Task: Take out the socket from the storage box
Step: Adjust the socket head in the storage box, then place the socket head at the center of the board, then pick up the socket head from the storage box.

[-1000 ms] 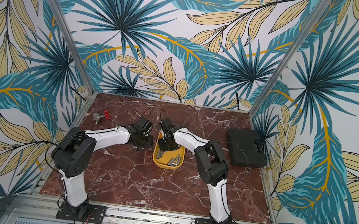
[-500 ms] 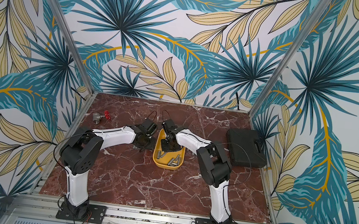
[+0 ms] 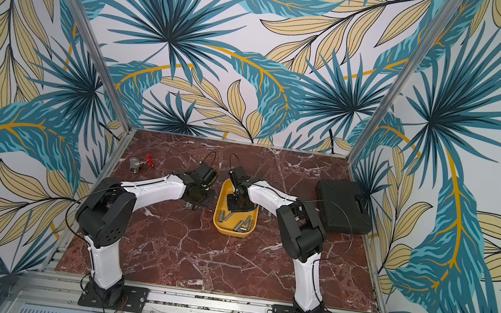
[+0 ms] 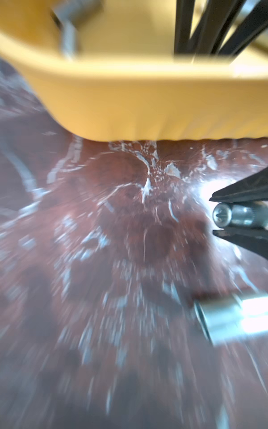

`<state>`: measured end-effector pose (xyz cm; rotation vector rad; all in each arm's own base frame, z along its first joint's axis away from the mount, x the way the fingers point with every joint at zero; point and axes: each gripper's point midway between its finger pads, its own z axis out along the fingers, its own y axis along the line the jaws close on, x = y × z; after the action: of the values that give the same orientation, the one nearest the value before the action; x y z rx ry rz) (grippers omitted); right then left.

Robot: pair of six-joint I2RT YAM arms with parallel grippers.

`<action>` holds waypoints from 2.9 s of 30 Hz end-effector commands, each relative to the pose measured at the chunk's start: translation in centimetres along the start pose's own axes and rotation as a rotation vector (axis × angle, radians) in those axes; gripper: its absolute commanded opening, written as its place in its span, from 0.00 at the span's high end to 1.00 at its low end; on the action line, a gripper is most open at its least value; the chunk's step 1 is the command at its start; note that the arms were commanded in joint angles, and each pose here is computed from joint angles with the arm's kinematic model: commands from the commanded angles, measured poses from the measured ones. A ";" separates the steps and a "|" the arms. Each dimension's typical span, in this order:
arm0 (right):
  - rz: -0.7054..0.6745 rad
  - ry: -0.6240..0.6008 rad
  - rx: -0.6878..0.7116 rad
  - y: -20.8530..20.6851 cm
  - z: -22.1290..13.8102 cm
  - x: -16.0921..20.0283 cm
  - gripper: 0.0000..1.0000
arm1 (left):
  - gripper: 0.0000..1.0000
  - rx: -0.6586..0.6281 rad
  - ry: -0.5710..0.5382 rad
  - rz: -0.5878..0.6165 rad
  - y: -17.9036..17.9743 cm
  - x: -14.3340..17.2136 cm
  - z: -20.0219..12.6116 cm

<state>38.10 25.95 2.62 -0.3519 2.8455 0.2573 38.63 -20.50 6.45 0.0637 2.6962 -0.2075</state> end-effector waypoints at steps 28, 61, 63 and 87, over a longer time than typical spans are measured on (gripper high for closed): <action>0.116 -0.016 -0.068 1.1 -0.9 -0.6 0.64 | 0.84 -0.095 0.062 -0.150 11.6 3.2 0.6; -0.031 0.020 -0.036 1.5 0.2 -1.2 0.66 | 0.64 -0.062 0.035 -0.175 11.0 2.6 -0.3; -0.040 0.021 -0.025 1.3 0.2 -1.2 0.66 | 0.63 -0.062 0.022 -0.176 11.0 2.4 -0.9; -0.053 0.063 0.006 1.5 1.7 0.0 0.67 | 0.61 -0.060 -0.044 -0.210 11.3 3.0 -4.5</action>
<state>38.96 28.15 2.80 -0.4517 2.8399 0.2793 35.85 -9.12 8.50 -0.2177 2.6414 -0.2031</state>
